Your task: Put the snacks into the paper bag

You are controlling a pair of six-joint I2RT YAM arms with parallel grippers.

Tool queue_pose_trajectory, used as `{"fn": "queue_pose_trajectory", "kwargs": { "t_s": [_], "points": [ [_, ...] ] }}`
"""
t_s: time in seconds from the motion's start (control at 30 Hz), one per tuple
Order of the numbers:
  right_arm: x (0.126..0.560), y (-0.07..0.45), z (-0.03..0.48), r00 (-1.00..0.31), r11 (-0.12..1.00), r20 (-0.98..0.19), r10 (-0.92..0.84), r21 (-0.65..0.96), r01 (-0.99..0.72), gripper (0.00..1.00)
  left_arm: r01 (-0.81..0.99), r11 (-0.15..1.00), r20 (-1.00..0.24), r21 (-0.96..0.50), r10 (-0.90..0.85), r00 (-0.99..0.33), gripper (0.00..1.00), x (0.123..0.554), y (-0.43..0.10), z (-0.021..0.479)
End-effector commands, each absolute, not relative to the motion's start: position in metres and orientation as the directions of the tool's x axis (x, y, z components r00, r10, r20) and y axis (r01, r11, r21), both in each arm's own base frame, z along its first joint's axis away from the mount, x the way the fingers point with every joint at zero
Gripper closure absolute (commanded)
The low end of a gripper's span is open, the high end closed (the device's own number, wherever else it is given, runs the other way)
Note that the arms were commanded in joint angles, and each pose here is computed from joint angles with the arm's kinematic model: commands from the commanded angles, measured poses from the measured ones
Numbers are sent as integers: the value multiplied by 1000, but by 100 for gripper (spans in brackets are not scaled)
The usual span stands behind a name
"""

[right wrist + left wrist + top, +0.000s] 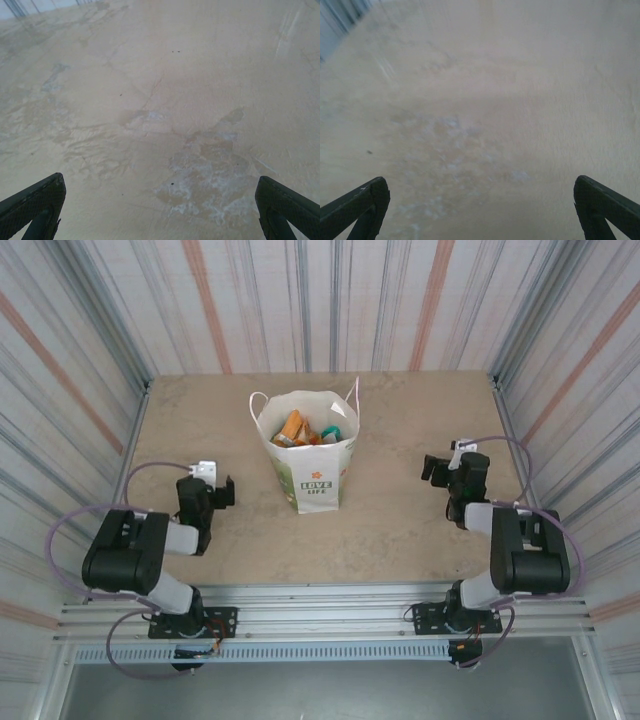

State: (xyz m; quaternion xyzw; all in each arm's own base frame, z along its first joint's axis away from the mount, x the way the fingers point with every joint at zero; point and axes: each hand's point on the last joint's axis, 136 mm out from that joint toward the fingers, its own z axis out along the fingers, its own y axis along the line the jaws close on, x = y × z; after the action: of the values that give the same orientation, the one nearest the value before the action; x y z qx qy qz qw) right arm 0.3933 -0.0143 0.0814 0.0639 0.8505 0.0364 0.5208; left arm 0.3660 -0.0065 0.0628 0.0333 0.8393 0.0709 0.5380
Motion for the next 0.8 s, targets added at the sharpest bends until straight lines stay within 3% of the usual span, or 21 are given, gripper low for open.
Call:
{"fn": "queue_pose_trajectory", "kwargs": {
  "t_s": [0.0, 0.77],
  "points": [
    [393, -15, 83, -376, 994, -920, 109, 94, 57, 1, -72, 992, -932, 102, 70, -356, 1, 395, 4, 94],
    [395, -16, 82, -390, 994, -914, 111, 94, 62, 1, -80, 994, -928, 74, 40, -370, 1, 392, 8, 93]
  ]
}}
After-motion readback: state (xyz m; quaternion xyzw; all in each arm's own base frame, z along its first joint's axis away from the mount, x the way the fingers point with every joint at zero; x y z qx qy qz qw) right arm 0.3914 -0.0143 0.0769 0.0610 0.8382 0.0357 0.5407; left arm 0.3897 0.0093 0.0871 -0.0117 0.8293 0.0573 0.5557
